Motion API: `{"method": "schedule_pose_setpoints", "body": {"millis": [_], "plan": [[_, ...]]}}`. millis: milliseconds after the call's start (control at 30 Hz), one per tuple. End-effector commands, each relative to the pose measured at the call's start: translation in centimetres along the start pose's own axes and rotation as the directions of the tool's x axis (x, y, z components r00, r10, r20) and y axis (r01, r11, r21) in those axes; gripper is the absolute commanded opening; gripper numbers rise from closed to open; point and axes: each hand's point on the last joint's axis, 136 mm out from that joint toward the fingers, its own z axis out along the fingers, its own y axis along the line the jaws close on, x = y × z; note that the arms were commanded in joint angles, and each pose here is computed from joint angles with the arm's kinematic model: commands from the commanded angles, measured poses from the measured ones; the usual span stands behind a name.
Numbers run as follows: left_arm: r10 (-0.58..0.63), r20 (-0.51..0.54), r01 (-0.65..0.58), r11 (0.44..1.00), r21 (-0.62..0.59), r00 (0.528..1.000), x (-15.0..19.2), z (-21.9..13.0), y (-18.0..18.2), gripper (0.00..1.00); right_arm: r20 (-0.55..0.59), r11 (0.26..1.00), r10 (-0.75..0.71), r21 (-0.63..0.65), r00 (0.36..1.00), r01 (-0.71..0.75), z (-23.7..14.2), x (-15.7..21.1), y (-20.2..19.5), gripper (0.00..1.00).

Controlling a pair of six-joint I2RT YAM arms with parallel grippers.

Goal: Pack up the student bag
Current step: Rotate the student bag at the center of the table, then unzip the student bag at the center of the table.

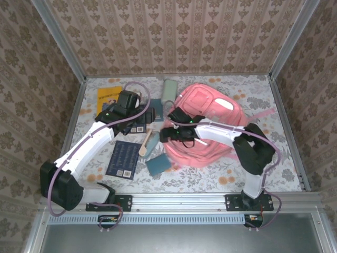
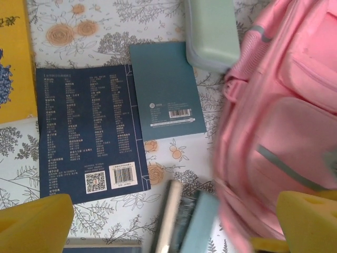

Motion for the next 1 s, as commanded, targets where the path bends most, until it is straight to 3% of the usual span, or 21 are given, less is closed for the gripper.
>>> {"method": "schedule_pose_setpoints", "body": {"millis": [0, 167, 300, 533, 733, 967], "plan": [[-0.024, -0.013, 0.024, 1.0, -0.006, 1.0, 0.6, -0.8, 0.1, 1.0, 0.025, 0.997, -0.01, -0.075, 1.0, 0.011, 0.4, -2.4, 2.9, 1.0], [-0.058, -0.031, 0.059, 0.998, 0.022, 0.998, 1.2, -0.7, -1.0, 1.0, 0.086, 0.998, -0.062, -0.011, 0.994, 0.063, -2.9, -4.0, 1.3, 1.0], [-0.11, -0.073, 0.112, 0.993, 0.031, 0.991, 2.3, -0.2, -2.1, 1.0, 0.144, 0.997, -0.047, 0.062, 0.988, 0.038, -6.5, -3.5, -2.6, 1.0], [-0.219, -0.228, 0.222, 0.975, -0.013, 0.949, 6.8, 1.0, -4.5, 0.82, 0.218, 0.984, -0.061, 0.174, 0.974, 0.022, -11.6, 0.4, -8.7, 0.98], [-0.251, -0.389, 0.224, 0.968, -0.114, 0.886, 13.2, 2.1, -7.4, 0.76, 0.272, 0.965, -0.051, 0.263, 0.961, -0.023, -15.5, 4.2, -12.9, 0.95], [-0.319, -0.398, 0.258, 0.945, -0.2, 0.86, 17.1, 3.9, -10.3, 0.74, 0.296, 0.976, 0.003, 0.208, 0.955, -0.068, -16.8, 7.4, -14.0, 0.85]]}}
